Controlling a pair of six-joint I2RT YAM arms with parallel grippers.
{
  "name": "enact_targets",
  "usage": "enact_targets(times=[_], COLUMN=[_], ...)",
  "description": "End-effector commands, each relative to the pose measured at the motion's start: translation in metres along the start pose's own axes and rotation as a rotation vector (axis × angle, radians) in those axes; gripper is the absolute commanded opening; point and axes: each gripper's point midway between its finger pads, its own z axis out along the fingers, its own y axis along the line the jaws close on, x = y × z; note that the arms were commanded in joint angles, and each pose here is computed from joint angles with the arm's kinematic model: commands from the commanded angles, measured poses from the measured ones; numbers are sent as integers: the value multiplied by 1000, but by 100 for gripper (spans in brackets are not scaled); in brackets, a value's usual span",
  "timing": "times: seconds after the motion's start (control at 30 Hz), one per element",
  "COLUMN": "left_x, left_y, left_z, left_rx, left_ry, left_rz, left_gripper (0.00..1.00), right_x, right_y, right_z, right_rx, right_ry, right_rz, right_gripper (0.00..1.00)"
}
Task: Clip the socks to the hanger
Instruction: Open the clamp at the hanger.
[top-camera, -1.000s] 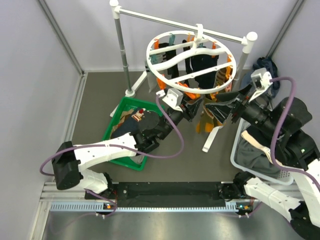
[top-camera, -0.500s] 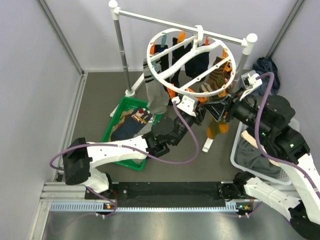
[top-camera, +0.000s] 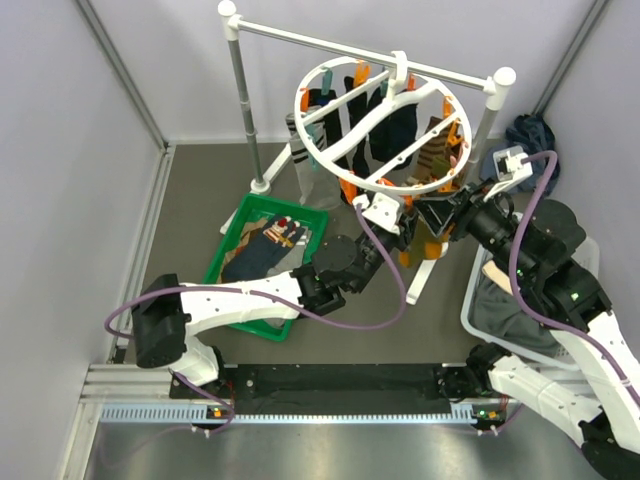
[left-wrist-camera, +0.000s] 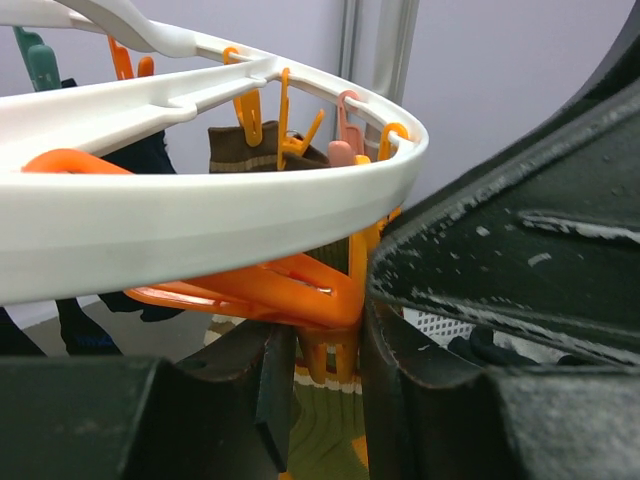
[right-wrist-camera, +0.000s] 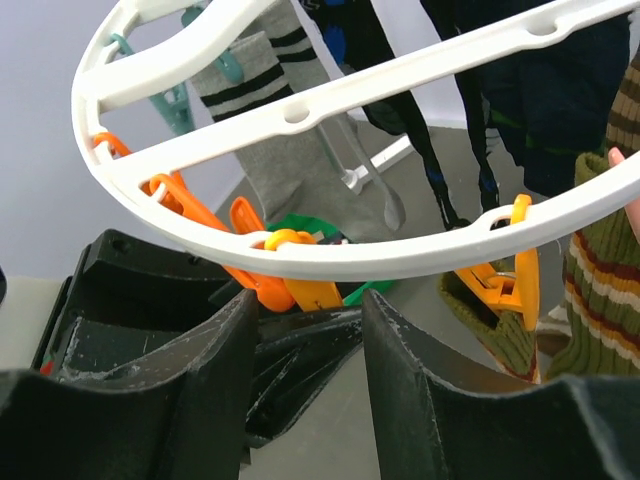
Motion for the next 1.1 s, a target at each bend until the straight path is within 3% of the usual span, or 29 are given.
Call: enact_targets(times=[0.0,0.33,0.5,0.73,0.87,1.07], left_x=[-1,-5,-6,-11,-18,-30], left_y=[-25,-38,-35,-23,-17,-3], left_z=[-1,-4,-9,-25,-31,-27], left_rx=[79,119,117,116,132,231], left_ry=[-2,-15,-23,-54,-93,-130], left_rz=[15,18,15,18,1,-142], left_gripper=[25,39,52,61,74,78], right_x=[-28,-28,-28,-34,-41,-45], right_y=[7,0,-2,-9,-4,2], right_z=[3,11,10,7,4,-4], right_rx=[-20,7,18,62,45,28], right_ry=[-127,-145,-148,-171,-178,-164], right_rz=[34,59,54,23,11,-19], right_gripper=[45,40,27,7,4,4])
